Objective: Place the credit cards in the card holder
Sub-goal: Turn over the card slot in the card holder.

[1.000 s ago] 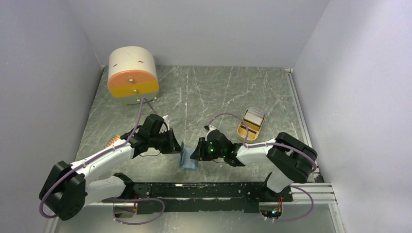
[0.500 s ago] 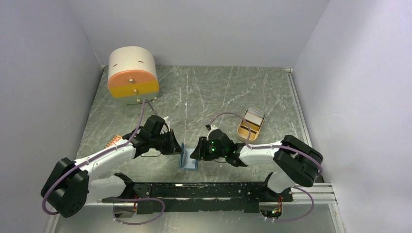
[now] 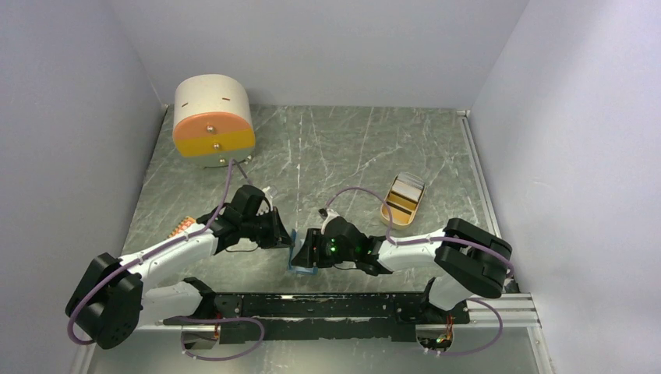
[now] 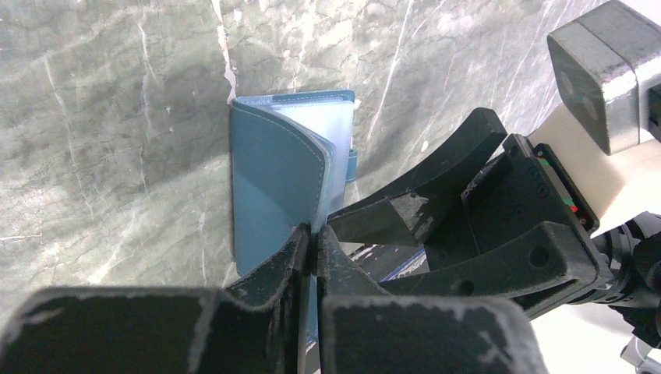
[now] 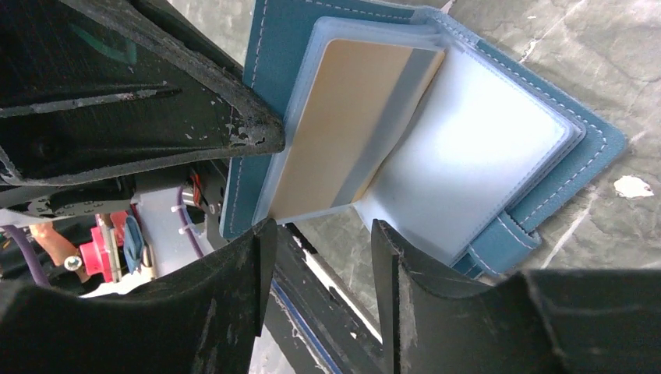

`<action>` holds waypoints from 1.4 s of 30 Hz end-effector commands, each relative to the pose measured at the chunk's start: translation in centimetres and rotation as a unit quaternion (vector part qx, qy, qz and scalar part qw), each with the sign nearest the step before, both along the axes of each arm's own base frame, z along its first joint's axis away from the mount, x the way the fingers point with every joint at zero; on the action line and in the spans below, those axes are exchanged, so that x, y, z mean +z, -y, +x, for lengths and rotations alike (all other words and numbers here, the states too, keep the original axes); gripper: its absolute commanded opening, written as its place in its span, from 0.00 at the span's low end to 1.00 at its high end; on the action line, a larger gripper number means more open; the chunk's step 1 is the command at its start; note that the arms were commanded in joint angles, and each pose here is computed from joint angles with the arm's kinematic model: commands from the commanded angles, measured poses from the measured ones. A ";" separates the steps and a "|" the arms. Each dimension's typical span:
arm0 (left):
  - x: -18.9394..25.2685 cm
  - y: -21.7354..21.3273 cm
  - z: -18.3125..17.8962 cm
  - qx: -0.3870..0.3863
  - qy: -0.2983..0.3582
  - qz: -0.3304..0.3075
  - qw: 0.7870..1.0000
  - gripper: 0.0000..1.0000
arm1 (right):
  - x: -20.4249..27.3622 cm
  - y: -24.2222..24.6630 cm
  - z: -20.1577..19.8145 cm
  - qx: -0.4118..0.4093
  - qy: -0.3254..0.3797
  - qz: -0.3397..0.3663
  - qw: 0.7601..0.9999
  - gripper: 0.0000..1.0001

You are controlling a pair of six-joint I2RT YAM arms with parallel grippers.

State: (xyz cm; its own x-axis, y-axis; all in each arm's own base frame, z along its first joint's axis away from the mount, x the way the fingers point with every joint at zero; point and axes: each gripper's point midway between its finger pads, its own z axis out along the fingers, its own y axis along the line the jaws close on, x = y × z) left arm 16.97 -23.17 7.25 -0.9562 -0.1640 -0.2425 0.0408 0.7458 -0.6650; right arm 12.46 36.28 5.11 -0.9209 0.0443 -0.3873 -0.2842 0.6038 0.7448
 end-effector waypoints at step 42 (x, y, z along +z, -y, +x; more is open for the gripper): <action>-1.5 -1.0 -0.4 0.014 -0.003 0.027 1.000 0.21 | 0.2 0.2 1.2 -0.039 0.014 -0.012 0.999 0.33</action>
State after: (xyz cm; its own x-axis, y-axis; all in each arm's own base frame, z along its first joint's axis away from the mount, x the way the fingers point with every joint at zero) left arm 16.99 -23.01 6.73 -0.9546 -0.1724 -0.2429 0.0323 0.7507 -0.6599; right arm 13.29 36.69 6.08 -0.9100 0.1022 -0.4018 -0.2660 0.5994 0.7549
